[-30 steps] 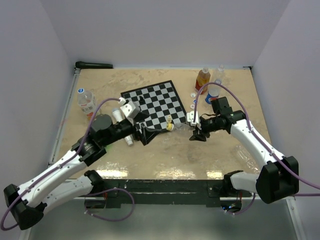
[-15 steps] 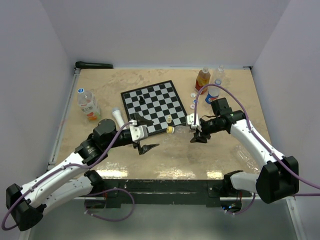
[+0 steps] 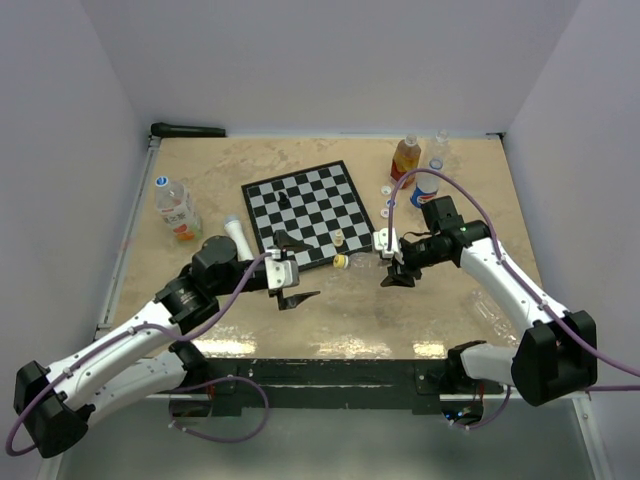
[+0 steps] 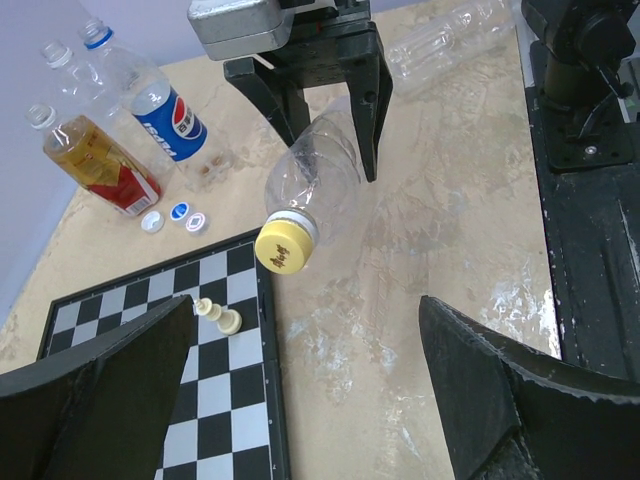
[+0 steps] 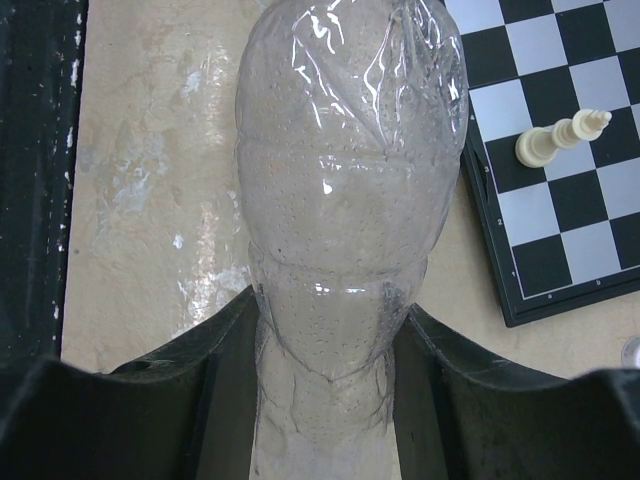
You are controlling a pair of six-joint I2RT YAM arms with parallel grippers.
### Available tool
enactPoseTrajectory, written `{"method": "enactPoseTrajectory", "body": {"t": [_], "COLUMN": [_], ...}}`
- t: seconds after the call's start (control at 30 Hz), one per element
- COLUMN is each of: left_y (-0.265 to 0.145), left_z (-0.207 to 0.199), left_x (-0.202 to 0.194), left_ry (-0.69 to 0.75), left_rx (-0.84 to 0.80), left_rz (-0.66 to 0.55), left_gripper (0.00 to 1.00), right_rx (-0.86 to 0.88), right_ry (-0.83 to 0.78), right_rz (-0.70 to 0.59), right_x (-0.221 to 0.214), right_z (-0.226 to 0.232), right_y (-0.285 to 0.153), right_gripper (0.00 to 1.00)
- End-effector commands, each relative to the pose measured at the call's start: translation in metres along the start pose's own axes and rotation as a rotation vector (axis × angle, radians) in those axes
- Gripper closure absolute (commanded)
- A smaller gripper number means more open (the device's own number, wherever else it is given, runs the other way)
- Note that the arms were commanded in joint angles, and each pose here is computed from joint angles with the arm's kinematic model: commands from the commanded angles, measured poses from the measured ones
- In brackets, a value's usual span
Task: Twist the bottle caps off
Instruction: Unscrew the bottle cap from the plastic bottle.
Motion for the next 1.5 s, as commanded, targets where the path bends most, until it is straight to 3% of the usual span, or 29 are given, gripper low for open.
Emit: {"method": "enactPoseTrajectory", "body": {"t": [0.0, 0.63, 1.47], "left_y": [0.004, 0.026, 0.067], "left_z": [0.002, 0.009, 0.026], "left_x": [0.005, -0.001, -0.013], "left_ry": [0.065, 0.101, 0.028], "left_rx": [-0.031, -0.107, -0.108], "left_rz": [-0.044, -0.043, -0.037], "left_gripper": [0.02, 0.07, 0.44], "right_rx": [0.010, 0.027, 0.034], "right_ry": [-0.015, -0.011, -0.011], "right_rz": [-0.033, -0.032, -0.029], "right_x": [0.004, 0.003, 0.003], "right_z": [-0.001, 0.000, 0.000], "right_y": [0.001, 0.004, 0.005], "right_gripper": [0.99, 0.99, 0.99]}}
Point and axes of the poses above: each gripper's point midway between its finger pads, its own y axis out along the fingers, its own z axis along the line the jaws close on, x = y × z, the point moved 9 cm from there along -y, back along the fingers, and after that the axes turned 8 degrees about -y, right-handed, at the moved point
